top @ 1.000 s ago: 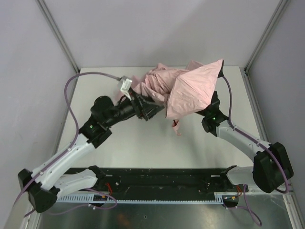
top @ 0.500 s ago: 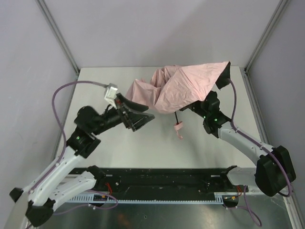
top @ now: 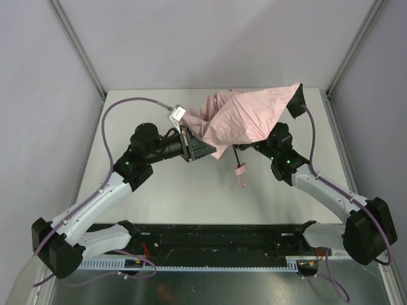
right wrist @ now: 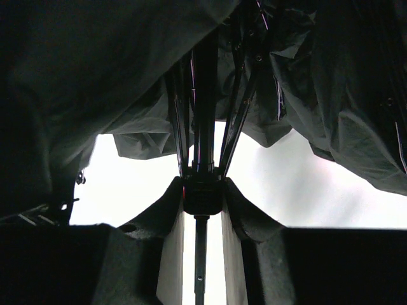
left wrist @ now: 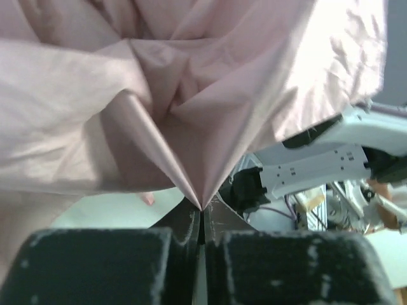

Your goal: Put away the umbrella

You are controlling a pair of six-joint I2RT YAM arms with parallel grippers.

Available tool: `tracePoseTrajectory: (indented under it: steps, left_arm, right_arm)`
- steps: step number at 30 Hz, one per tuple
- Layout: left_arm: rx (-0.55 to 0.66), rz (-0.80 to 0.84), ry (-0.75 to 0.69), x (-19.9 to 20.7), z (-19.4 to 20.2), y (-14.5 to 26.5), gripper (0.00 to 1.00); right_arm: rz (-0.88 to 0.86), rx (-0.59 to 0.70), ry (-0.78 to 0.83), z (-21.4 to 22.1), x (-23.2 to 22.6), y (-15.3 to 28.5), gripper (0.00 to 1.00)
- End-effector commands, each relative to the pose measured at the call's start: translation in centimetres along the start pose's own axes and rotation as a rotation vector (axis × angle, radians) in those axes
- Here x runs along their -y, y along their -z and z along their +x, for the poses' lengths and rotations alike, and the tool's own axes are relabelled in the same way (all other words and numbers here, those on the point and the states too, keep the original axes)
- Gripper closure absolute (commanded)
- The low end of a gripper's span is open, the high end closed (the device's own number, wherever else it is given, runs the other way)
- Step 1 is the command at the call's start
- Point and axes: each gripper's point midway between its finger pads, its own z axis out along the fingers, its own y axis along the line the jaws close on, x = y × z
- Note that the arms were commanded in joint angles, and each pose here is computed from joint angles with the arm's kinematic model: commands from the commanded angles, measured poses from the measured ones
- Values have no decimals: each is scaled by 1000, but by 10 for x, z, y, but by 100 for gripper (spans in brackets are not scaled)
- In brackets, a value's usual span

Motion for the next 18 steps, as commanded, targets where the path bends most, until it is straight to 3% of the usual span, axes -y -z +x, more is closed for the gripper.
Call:
tracePoseTrajectory:
  steps: [1,3,6,8,12,15,18]
  left_arm:
    - [-61,192,-164,36,8,30,99]
    - [-130,262,-167,40,25,42,96]
    - [-152,313,-178,47,34,60,46]
    - [-94,304,-221,52,28,75,27]
    - [123,96,-265,36,2,102,19]
    - [278,-158,-138,1,-16,120,4]
    - [318,-238,-58,-14,-19,123,1]
  right_arm:
    - [-156,83,138,-38,-6,15,100]
    - [-262,50,182,-32,-16,22,100]
    - [-337,48,211,-29,-28,31,100]
    - [-334,63,206,-31,-27,34,100]
    - [-325,75,191,-36,-23,37,100]
    - [-338,81,190,-38,-26,40,100]
    - [-346,85,191,-39,-30,41,100]
